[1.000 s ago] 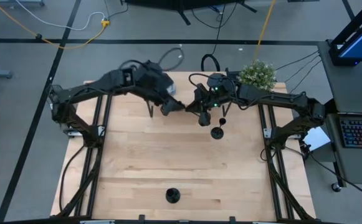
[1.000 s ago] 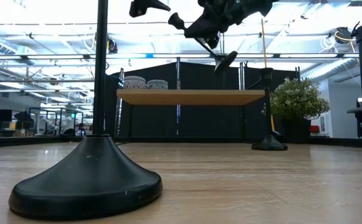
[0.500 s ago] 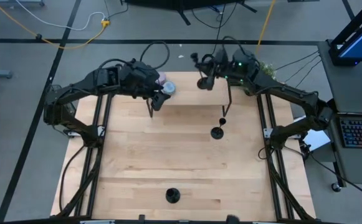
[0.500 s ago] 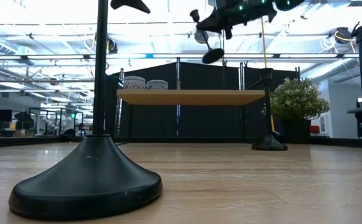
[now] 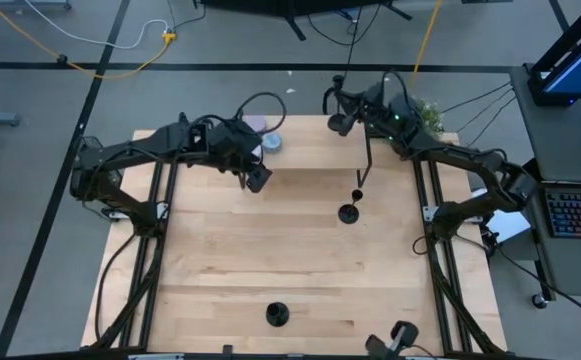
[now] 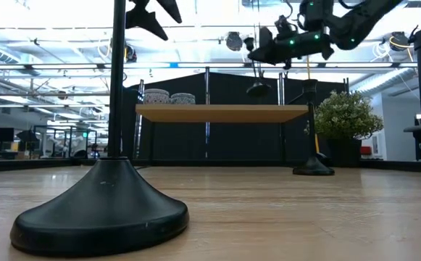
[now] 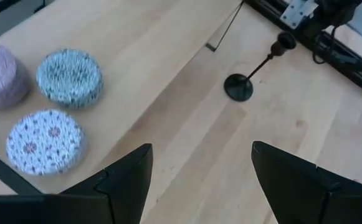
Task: Pick & Place candle stick holders
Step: Put the left candle holder on the shelf
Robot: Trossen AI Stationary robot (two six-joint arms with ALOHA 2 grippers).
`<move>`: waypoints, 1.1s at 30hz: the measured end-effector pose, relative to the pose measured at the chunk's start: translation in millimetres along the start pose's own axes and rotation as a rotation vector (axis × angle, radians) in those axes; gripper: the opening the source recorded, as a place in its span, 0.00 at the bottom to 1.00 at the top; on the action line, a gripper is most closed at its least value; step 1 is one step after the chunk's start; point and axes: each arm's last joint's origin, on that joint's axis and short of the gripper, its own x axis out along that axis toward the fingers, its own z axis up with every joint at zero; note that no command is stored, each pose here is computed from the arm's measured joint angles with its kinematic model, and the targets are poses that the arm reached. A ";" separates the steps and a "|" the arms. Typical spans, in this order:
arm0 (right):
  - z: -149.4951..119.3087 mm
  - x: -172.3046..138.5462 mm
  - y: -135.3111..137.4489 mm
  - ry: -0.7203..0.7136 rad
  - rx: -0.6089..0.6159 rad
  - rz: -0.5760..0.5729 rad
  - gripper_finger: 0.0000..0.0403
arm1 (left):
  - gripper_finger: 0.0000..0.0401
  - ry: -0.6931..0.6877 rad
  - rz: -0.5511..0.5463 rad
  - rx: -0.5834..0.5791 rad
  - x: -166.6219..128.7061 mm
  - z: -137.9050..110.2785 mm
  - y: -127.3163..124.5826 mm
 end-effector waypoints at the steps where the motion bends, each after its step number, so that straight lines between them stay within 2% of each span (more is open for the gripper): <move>1: -0.3 -3.3 -1.0 -0.011 -0.016 -0.021 0.02 | 0.70 -0.001 0.003 -0.004 -1.1 -2.0 1.0; 7: -6.1 -24.6 -6.5 -0.034 -0.055 -0.116 0.02 | 0.70 -0.122 0.082 -0.042 -15.9 -12.8 11.6; 11: -14.3 -31.9 -7.8 -0.046 -0.038 -0.125 0.02 | 0.70 -0.266 0.071 -0.060 -30.7 -25.4 20.7; 24: -25.0 -34.3 -8.8 -0.059 -0.034 -0.155 0.02 | 0.70 -0.573 -0.116 -0.086 -55.1 -99.9 57.0; 33: -39.8 -23.7 -12.4 -0.074 -0.055 -0.209 0.02 | 0.70 -0.693 -0.206 -0.081 -84.7 -134.3 75.7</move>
